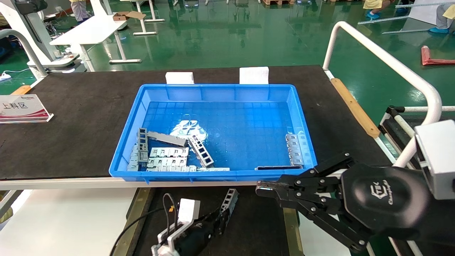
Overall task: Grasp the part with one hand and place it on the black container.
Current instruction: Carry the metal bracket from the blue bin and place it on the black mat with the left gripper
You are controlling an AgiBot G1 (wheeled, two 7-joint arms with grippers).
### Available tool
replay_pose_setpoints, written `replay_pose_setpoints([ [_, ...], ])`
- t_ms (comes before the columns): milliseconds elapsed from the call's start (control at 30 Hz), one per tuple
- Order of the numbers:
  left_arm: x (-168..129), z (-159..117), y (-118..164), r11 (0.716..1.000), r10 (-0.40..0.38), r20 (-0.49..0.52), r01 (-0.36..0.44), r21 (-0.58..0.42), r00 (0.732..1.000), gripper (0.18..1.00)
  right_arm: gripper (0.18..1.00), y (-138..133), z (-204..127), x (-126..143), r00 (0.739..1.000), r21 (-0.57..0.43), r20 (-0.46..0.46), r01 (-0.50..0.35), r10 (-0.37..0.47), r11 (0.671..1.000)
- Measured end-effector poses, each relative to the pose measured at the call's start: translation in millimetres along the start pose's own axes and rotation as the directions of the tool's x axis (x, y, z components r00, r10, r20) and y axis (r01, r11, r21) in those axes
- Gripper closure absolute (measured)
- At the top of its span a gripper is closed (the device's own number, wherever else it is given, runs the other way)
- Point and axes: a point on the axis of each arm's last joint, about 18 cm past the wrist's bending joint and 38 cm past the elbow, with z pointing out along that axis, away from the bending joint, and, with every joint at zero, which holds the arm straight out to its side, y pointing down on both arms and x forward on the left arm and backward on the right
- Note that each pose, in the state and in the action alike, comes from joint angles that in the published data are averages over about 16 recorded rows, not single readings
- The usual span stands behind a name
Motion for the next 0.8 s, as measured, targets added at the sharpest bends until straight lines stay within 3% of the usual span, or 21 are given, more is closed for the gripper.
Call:
replay_pose_setpoints([
  [367, 4, 23, -1, 0.991, -0.134, 0.089, 0.132, 0.029, 0.987, 0.864, 0.988, 0, 0, 0, 1.0, 0.0, 0.0, 0.0, 0.0, 1.0],
  [800, 5, 26, 3, 0.98, -0.201, 0.135, 0.2, 0.021, 0.97, 0.864, 0.988, 0, 0, 0, 1.0, 0.0, 0.0, 0.0, 0.0, 1.0],
])
